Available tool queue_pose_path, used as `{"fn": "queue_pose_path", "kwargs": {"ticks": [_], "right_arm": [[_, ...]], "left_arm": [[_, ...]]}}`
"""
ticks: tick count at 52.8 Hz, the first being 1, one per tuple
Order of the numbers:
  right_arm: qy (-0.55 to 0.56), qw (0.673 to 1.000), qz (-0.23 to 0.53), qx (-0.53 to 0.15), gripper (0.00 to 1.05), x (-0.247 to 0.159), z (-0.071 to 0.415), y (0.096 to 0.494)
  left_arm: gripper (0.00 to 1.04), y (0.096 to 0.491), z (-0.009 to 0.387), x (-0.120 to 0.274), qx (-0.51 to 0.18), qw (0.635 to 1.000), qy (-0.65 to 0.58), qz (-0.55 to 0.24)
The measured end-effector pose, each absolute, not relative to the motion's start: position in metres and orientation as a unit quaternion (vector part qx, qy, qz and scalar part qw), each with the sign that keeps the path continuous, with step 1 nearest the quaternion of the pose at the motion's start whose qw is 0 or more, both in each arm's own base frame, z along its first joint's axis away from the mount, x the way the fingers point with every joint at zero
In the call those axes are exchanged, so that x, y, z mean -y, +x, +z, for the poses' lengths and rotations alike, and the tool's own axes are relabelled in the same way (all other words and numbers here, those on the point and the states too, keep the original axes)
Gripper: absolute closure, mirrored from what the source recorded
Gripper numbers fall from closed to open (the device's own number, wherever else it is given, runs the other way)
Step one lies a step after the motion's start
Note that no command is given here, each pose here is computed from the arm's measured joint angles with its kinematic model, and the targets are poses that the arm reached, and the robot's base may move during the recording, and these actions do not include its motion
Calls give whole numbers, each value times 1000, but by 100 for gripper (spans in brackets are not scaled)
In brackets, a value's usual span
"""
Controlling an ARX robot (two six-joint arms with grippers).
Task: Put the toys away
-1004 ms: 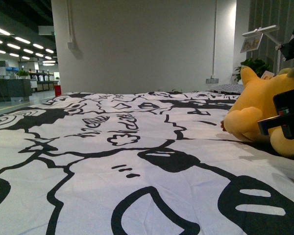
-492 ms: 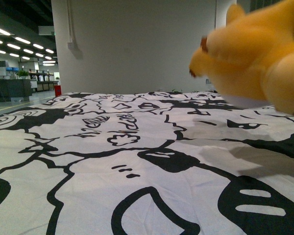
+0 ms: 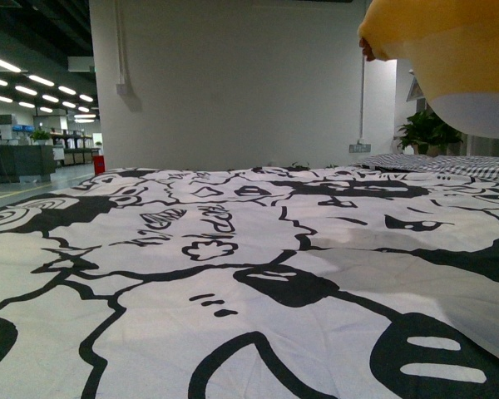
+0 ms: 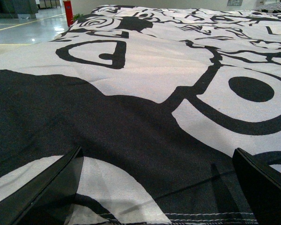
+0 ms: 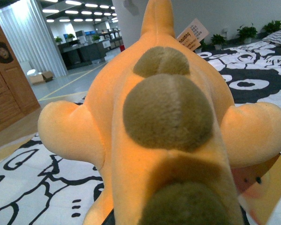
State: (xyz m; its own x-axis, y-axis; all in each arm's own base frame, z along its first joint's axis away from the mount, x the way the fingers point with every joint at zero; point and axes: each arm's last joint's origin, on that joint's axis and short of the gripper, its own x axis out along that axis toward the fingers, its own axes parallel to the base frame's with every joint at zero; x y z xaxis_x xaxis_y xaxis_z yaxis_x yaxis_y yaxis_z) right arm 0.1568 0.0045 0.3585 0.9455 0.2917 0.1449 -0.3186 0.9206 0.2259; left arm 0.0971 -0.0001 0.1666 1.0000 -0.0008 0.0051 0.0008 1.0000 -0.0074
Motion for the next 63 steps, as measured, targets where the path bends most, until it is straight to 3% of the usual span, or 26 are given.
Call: {"fn": "queue_pose_path", "kwargs": {"ticks": [9, 15, 33, 63], "right_arm": [[64, 997, 31, 12, 97, -1, 341, 151], [29, 1000, -9, -1, 98, 1, 312, 147], [5, 1000, 2, -4, 98, 0, 246, 131], [3, 1000, 2, 7, 98, 0, 205, 117]], "left_arm": [[6, 97, 167, 0, 3, 1000, -4, 0], [6, 97, 167, 0, 3, 1000, -4, 0], [6, 97, 167, 0, 3, 1000, -4, -1], [6, 97, 167, 0, 3, 1000, -4, 0]]}}
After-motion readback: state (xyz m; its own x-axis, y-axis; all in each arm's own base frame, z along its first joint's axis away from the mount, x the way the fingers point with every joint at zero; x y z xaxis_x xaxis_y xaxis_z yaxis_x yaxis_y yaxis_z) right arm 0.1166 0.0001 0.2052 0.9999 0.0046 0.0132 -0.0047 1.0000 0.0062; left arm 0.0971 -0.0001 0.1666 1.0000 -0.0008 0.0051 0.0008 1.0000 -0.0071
